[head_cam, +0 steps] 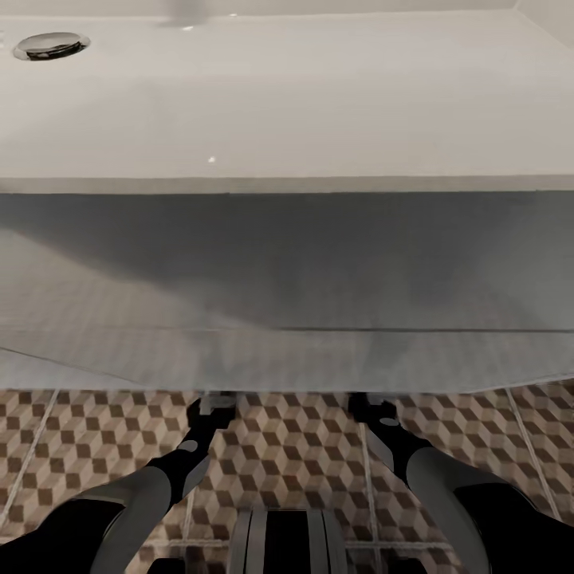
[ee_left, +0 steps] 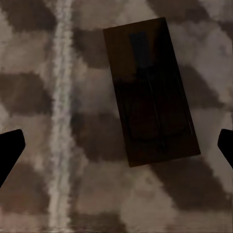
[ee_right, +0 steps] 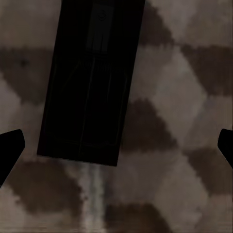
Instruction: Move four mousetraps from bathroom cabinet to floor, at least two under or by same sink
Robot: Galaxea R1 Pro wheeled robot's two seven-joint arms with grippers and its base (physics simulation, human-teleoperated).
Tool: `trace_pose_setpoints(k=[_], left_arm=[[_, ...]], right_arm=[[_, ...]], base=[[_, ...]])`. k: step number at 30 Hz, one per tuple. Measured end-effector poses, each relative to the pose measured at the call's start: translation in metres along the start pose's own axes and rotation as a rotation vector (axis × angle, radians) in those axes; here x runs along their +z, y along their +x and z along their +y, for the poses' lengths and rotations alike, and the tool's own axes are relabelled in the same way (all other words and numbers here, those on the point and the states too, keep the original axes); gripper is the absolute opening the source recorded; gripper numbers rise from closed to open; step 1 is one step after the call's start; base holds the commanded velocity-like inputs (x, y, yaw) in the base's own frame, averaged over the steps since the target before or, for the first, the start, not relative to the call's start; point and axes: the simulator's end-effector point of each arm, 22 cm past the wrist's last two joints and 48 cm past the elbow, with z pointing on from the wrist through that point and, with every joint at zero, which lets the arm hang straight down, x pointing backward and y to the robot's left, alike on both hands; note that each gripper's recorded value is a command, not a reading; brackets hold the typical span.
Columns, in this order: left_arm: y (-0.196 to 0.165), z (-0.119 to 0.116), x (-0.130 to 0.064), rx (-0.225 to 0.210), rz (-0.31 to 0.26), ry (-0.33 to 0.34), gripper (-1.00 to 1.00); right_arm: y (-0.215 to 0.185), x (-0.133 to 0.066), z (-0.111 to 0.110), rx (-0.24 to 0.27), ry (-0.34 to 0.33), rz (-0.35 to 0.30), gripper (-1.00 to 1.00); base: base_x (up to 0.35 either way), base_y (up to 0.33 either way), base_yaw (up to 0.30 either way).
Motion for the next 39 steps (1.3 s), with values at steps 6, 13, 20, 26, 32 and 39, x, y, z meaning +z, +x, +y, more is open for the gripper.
trace_pose_setpoints(k=[6, 13, 20, 26, 32, 39], left_arm=[[-0.0007, 0.0038, 0.0003, 0.001, -0.001, -0.017, 1.00], [-0.0018, 0.0055, 0.0004, 0.001, -0.005, -0.023, 1.00], [-0.0028, 0.0043, 0.0004, 0.001, -0.009, -0.023, 1.00], [-0.0031, 0.0040, 0.0003, 0.001, -0.010, -0.023, 1.00], [-0.0032, 0.0039, 0.0003, 0.001, -0.010, -0.023, 1.00], [-0.0032, 0.0027, 0.0003, 0.001, -0.010, -0.017, 1.00]], right_arm=[[0.0001, 0.0001, -0.0003, 0.000, 0.000, 0.000, 1.00], [-0.0002, 0.0001, 0.0000, -0.001, 0.000, -0.001, 1.00], [-0.0003, 0.0001, 0.0001, -0.001, 0.000, -0.001, 1.00], [-0.0003, 0.0001, 0.0001, -0.002, 0.000, -0.002, 1.00], [-0.0003, 0.0001, 0.0002, -0.002, -0.001, -0.002, 1.00], [-0.0003, 0.0001, 0.0002, -0.003, -0.001, -0.002, 1.00]], base=[[-0.195, 0.000, 0.000], [-0.232, 0.000, 0.000], [-0.245, 0.000, 0.000], [-0.248, 0.000, 0.000], [-0.248, 0.000, 0.000], [-0.240, 0.000, 0.000]])
